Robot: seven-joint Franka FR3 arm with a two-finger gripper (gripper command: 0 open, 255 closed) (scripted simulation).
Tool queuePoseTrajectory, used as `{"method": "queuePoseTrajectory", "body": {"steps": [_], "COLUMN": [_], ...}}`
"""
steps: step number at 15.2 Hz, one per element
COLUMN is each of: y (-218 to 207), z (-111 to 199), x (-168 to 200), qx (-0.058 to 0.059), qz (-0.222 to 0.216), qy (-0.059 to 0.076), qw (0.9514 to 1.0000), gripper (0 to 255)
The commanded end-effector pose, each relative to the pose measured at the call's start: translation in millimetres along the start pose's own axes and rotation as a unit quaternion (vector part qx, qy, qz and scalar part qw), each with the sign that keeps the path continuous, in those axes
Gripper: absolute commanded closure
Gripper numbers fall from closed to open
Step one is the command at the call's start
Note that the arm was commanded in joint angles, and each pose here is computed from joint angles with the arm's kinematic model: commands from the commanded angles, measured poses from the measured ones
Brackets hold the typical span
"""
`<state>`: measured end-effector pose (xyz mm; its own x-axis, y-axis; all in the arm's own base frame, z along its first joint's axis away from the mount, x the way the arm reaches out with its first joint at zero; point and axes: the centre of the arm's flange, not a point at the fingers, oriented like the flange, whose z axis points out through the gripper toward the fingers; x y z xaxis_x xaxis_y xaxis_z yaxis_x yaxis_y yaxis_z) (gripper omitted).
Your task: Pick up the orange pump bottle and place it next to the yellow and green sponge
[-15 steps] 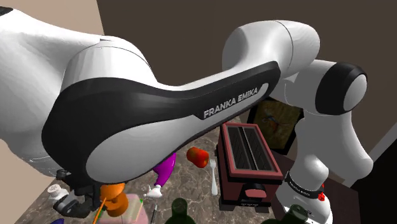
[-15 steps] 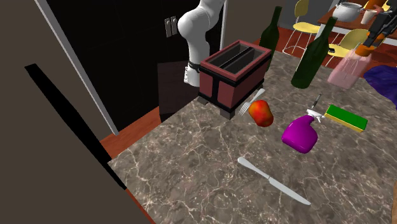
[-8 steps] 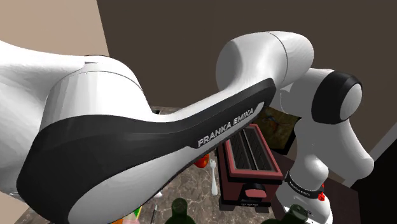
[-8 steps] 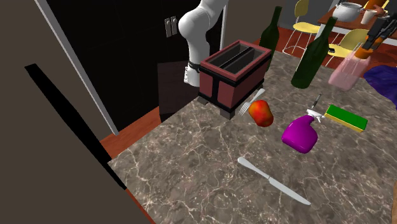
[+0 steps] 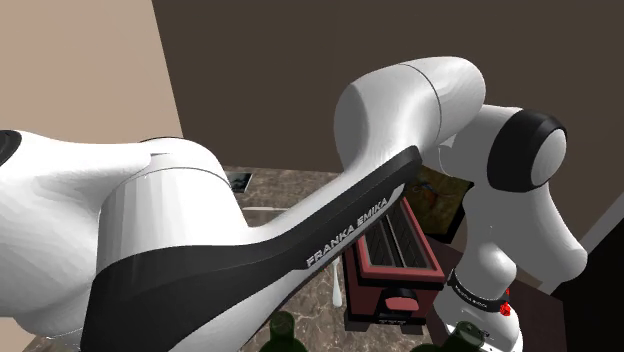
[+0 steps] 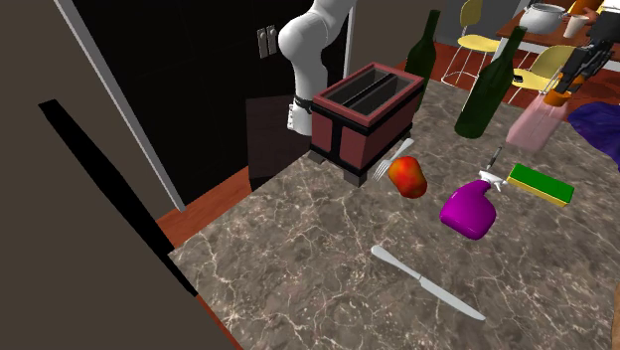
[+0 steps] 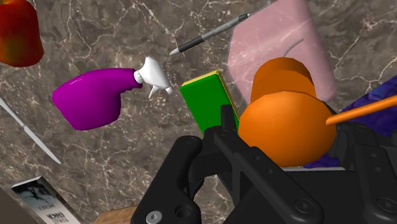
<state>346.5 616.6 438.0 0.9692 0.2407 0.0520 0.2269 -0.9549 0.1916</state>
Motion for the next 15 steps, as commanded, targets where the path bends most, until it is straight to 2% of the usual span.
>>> {"method": "queuePoseTrajectory", "body": {"steps": [1, 2, 10, 11, 15], "y": [-2.2, -4.0, -4.0, -4.0, -4.1], "z": [11.0, 20.3, 20.3, 20.2, 20.4], "x": [0.1, -0.4, -0.4, -0.5, -0.4], "qx": [0.000, 0.000, 0.000, 0.000, 0.000], "qz": [0.000, 0.000, 0.000, 0.000, 0.000], "qy": [0.000, 0.000, 0.000, 0.000, 0.000], "qw": [1.0000, 1.0000, 1.0000, 1.0000, 1.0000], "gripper": [255, 255, 255, 0, 0]}}
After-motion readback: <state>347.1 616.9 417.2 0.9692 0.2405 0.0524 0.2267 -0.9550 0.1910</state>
